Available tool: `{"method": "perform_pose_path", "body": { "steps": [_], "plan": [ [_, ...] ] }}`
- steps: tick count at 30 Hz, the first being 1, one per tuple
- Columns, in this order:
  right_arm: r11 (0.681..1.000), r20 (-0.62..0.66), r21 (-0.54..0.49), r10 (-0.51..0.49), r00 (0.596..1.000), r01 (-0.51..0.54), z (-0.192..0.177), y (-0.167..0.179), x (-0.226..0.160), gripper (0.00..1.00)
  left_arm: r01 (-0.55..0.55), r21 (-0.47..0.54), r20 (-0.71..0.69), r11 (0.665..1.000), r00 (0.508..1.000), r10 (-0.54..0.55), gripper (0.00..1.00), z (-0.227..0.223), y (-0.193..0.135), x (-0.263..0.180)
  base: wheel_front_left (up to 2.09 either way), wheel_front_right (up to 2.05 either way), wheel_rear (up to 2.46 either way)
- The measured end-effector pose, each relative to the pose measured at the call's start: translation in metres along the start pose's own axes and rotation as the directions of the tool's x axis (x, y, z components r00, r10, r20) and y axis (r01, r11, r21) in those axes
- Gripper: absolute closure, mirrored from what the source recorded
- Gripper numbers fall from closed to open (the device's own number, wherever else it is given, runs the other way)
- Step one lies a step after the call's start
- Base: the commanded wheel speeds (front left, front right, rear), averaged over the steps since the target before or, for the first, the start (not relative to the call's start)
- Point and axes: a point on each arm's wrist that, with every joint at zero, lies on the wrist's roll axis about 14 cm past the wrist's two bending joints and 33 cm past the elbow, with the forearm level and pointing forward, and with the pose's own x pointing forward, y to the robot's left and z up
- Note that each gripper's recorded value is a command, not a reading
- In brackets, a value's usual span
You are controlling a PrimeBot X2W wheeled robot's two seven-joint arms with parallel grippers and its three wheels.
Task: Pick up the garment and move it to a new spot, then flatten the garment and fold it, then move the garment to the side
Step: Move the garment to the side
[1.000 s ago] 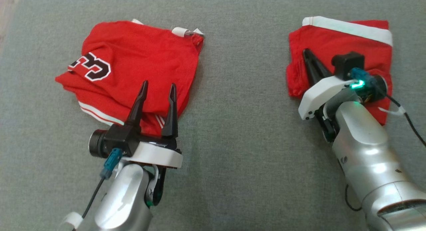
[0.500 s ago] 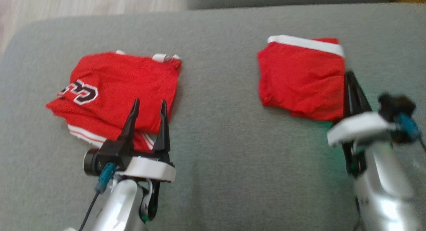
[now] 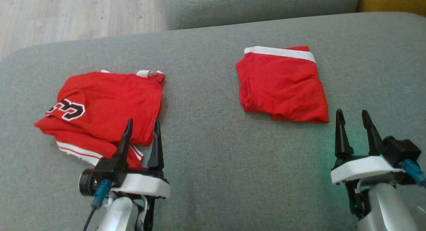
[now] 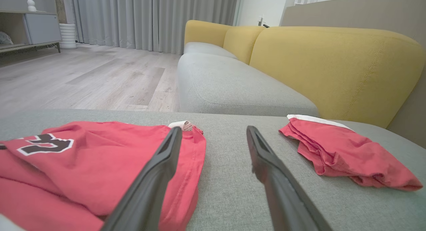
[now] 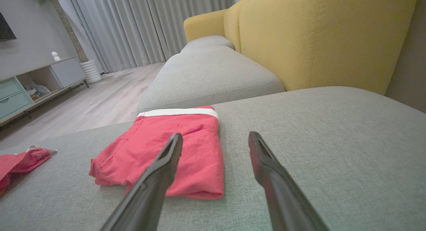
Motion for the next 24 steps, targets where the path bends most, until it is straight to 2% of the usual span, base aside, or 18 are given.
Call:
{"method": "perform_pose_path", "body": {
  "steps": [7,15,20,24],
  "plan": [
    [1.0,-0.038,-0.008,0.002,0.999,-0.002,-0.009,0.001,0.019,0.0,-0.013,-0.006,-0.031,1.0,0.999,0.013,0.0,-0.011,0.006,0.004,0.0,0.0,0.0],
    [1.0,-0.177,0.028,0.002,0.984,0.003,-0.023,0.006,0.084,0.0,-0.011,0.004,-0.052,1.0,0.999,0.011,0.0,-0.02,0.014,0.021,0.0,0.0,0.0],
    [0.999,-0.313,0.049,-0.003,0.95,0.019,-0.057,0.011,0.102,0.0,-0.041,0.01,-0.082,0.999,0.996,0.042,0.0,-0.03,0.026,0.018,0.0,0.0,0.0],
    [0.999,-0.42,0.05,0.021,0.907,0.0,-0.083,0.022,0.106,0.0,-0.067,0.014,-0.098,0.998,0.993,0.068,0.0,-0.035,0.035,0.015,0.0,0.0,0.0]
  ]
}}
